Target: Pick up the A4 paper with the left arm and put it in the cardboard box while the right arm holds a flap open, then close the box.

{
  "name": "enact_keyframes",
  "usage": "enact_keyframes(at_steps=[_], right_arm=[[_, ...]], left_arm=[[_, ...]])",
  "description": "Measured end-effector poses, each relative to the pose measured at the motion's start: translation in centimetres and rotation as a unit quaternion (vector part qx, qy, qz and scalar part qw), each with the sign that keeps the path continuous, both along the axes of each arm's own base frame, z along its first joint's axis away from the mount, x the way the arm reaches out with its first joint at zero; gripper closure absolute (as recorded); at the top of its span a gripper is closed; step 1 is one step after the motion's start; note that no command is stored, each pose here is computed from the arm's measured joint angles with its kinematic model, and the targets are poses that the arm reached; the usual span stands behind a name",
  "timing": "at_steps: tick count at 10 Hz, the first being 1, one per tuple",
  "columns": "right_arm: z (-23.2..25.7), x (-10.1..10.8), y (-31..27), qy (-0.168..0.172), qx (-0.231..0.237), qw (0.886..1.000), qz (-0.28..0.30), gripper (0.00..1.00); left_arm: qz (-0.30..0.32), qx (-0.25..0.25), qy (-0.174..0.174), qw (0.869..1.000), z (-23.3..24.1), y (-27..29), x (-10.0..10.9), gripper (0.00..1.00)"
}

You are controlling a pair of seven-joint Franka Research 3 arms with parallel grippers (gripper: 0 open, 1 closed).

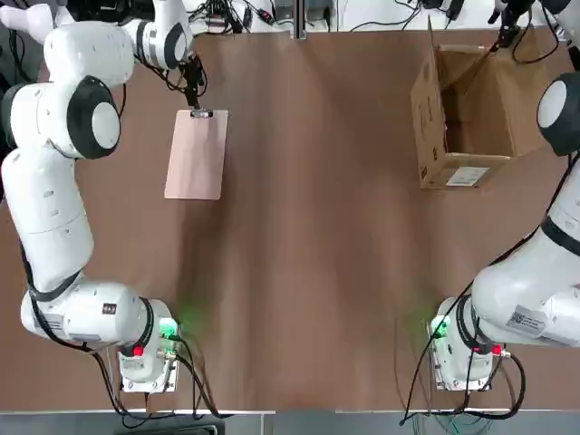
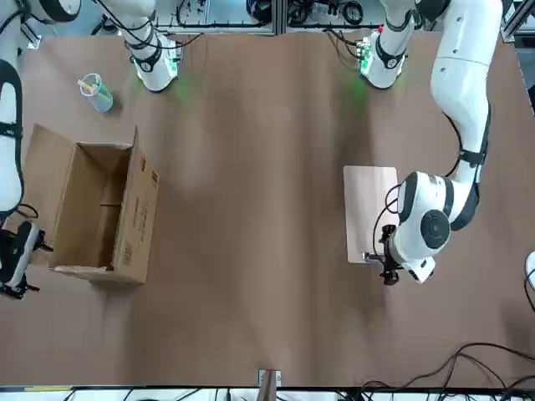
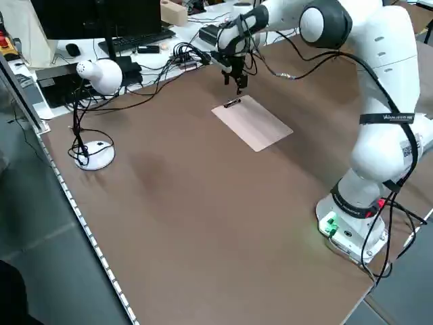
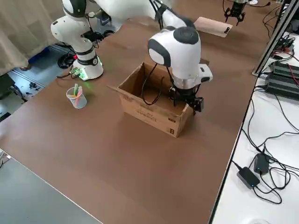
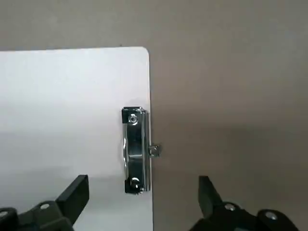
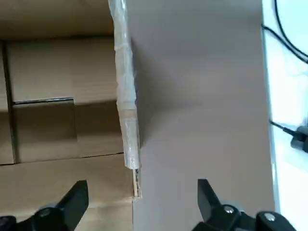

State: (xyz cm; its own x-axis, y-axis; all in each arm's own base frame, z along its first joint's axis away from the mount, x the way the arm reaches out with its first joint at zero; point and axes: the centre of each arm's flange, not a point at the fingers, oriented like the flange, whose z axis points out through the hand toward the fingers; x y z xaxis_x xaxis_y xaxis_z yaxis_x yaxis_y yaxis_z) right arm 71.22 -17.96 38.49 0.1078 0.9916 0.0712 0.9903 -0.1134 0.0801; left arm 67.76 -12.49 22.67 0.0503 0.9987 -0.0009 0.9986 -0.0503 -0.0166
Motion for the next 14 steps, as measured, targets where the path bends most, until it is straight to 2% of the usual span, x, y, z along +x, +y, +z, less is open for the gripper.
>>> enact_keyframes(at_steps=[3, 6, 7, 8, 9, 10, 12, 13, 14], right_arm=[[-2.3, 0.3, -0.3, 0.005, 0.001, 1.000, -0.002, 0.00], [-3.3, 0.4, -0.2, 0.011, 0.002, 1.000, -0.002, 0.03], [-3.5, 0.5, -0.2, 0.009, 0.002, 1.000, -0.002, 0.12], [-3.5, 0.5, -0.3, 0.008, 0.001, 1.000, -0.003, 0.30], [-3.6, 0.5, -0.3, 0.008, 0.002, 1.000, -0.003, 0.42], [-3.6, 0.5, -0.3, 0.008, 0.002, 1.000, -0.003, 0.46], [-3.6, 0.5, -0.3, 0.009, 0.002, 1.000, -0.003, 0.60], [-3.8, 0.4, -0.3, 0.010, 0.002, 1.000, -0.003, 0.71], [-3.9, 0.4, -0.4, 0.011, 0.002, 1.000, -0.003, 0.73]], left_arm=[[-0.029, 0.028, 0.003, 0.999, -1.9, 0.0, -1.1, 0.01], [-0.044, 0.034, -0.002, 0.998, -2.2, 0.0, -1.3, 0.03], [-0.044, 0.032, -0.005, 0.998, -2.2, 0.0, -1.2, 0.05], [-0.045, 0.032, -0.005, 0.998, -2.6, 0.0, -1.3, 0.06], [-0.045, 0.031, -0.004, 0.999, -3.2, 0.0, -1.3, 0.08], [-0.046, 0.029, -0.007, 0.999, -3.7, -0.1, -1.3, 0.08], [-0.046, 0.026, -0.010, 0.999, -4.6, -0.2, -1.3, 0.11], [-0.047, 0.026, -0.010, 0.999, -4.8, -0.2, -1.3, 0.15], [-0.047, 0.026, -0.009, 0.999, -4.9, -0.2, -1.4, 0.20]])
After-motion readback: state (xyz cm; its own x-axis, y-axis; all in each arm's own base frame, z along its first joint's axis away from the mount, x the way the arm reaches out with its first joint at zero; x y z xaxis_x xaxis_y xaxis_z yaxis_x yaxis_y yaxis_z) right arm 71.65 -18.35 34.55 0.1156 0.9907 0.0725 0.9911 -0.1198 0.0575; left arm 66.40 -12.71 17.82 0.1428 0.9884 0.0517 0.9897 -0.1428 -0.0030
